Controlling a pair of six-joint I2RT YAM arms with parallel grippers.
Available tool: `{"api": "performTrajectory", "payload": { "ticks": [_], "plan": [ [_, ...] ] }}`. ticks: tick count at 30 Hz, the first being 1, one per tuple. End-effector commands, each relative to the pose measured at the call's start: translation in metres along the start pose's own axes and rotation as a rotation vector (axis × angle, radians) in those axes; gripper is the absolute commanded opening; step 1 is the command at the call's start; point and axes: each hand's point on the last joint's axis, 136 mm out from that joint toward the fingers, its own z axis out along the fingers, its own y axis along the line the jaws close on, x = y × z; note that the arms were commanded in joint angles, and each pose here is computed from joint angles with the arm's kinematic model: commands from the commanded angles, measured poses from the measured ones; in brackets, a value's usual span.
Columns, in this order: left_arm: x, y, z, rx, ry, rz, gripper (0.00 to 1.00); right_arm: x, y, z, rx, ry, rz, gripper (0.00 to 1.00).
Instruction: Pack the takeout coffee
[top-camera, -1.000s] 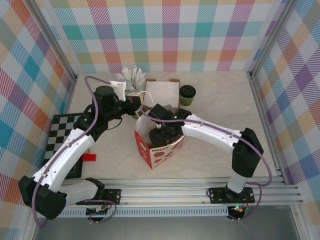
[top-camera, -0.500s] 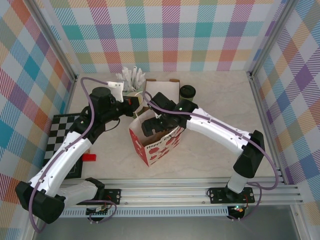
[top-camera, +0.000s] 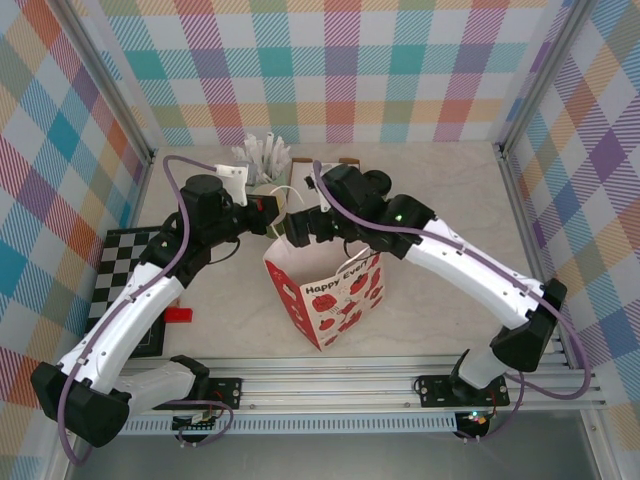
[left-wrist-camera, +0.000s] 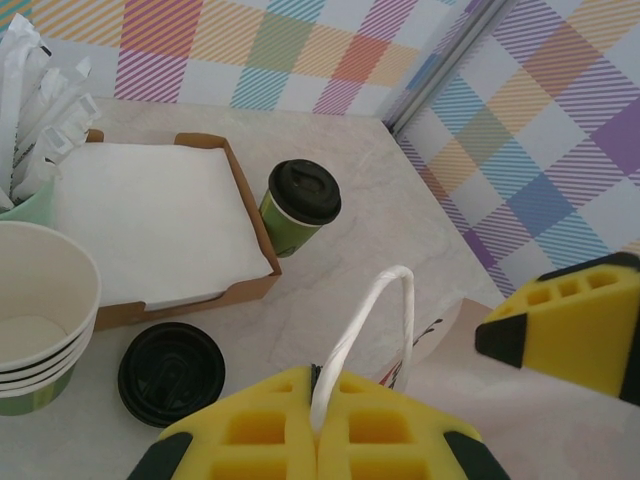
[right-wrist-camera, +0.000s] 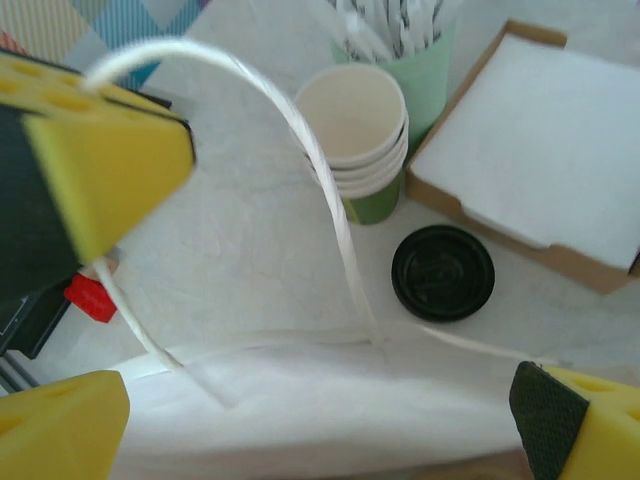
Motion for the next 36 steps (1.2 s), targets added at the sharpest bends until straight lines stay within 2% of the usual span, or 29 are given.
{"api": "performTrajectory", "payload": {
  "ticks": [1,6,9,12,15,17,20,22,25,27,28,30,33,36],
  "plan": [
    [-0.006,-0.001,-0.002,0.009,-0.021,-0.016,0.00,-0.021,0.004,-0.013,-0.033,-0.120,-0.080,1.00],
    [-0.008,-0.004,-0.001,0.034,-0.040,-0.045,0.00,-0.035,0.036,-0.011,-0.205,-0.214,-0.131,1.00],
    [-0.007,-0.004,0.001,0.034,-0.030,-0.055,0.00,-0.054,0.044,-0.022,-0.231,-0.294,-0.182,1.00],
    [-0.007,-0.003,0.003,0.028,-0.028,-0.054,0.00,-0.073,0.049,-0.041,-0.259,-0.434,-0.228,1.00],
    [-0.010,0.000,0.003,0.010,-0.040,-0.054,0.00,-0.088,0.038,-0.047,-0.214,-0.512,-0.205,1.00],
    [-0.013,0.001,0.003,0.001,-0.051,-0.054,0.00,-0.093,0.018,-0.039,-0.152,-0.466,-0.135,1.00],
    [-0.014,0.000,0.002,0.003,-0.056,-0.046,0.00,-0.089,0.002,-0.028,-0.164,-0.330,-0.113,1.00],
    [-0.014,-0.001,0.002,0.010,-0.049,-0.038,0.00,-0.081,0.000,-0.025,-0.194,-0.226,-0.219,1.00],
    [-0.012,-0.002,0.002,0.018,-0.042,-0.033,0.00,-0.061,-0.016,-0.016,-0.162,-0.060,-0.423,0.99],
    [-0.011,-0.003,0.002,0.022,-0.040,-0.031,0.00,-0.045,-0.031,-0.008,-0.169,0.035,-0.464,0.95],
    [-0.011,-0.004,0.001,0.026,-0.042,-0.028,0.00,-0.038,-0.035,-0.007,-0.218,0.071,-0.451,0.94],
    [-0.012,-0.006,-0.001,0.036,-0.048,-0.023,0.00,-0.029,-0.043,-0.007,-0.307,0.116,-0.419,0.93],
    [-0.011,-0.009,-0.002,0.051,-0.039,-0.015,0.00,-0.033,-0.056,-0.009,-0.318,0.136,-0.375,0.93],
    [-0.011,-0.010,0.000,0.054,-0.029,-0.022,0.00,-0.036,-0.036,-0.019,-0.445,0.144,-0.318,0.93]
  ]
}}
